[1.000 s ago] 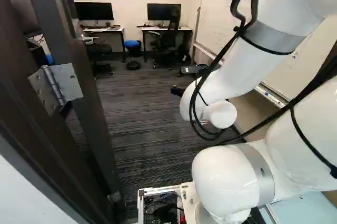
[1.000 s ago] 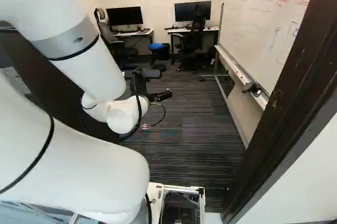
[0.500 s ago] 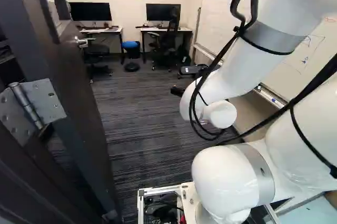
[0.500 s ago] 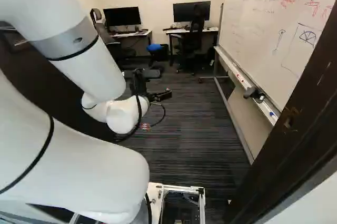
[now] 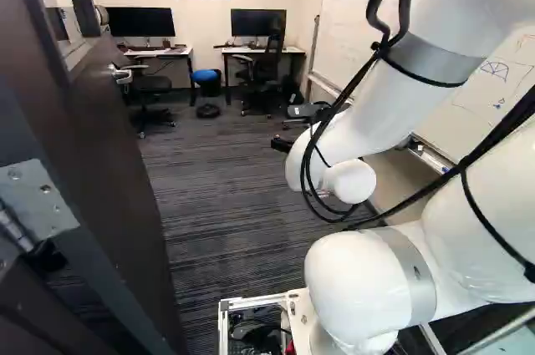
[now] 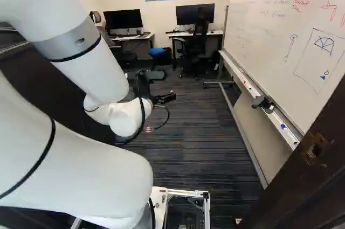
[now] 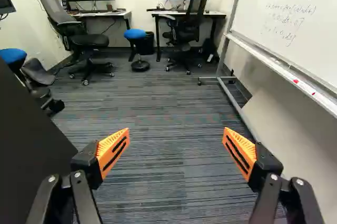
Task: Open the door and move inside
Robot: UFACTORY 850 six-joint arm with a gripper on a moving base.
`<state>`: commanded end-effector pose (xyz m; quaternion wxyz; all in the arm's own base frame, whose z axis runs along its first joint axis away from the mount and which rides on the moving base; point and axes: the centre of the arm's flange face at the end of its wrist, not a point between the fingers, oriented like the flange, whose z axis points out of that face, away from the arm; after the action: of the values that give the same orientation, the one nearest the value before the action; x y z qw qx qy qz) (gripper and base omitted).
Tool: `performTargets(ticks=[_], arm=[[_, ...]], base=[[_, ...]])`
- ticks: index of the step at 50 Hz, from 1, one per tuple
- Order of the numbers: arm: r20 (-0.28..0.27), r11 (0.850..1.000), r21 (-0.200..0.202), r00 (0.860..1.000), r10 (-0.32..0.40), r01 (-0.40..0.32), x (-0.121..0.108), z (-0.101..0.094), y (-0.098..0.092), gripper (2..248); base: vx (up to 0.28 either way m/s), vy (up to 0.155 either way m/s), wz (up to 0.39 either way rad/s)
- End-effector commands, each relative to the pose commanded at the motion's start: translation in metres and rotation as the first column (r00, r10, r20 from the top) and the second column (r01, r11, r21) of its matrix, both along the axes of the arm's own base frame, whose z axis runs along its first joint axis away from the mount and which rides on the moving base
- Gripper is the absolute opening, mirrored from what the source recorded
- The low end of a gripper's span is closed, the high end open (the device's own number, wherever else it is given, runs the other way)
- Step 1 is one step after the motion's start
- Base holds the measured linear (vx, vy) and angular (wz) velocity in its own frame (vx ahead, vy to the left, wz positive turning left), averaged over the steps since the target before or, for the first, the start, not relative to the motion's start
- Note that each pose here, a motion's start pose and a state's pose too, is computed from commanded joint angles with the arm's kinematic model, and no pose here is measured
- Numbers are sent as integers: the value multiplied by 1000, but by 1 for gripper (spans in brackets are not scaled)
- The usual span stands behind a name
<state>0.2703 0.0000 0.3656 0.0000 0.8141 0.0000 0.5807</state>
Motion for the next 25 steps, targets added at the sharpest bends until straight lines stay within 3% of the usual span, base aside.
performTargets(ticks=[25], arm=[[0, 1000, 0, 1000, 0, 0, 0, 0, 0, 247]], base=[[184, 3, -6]])
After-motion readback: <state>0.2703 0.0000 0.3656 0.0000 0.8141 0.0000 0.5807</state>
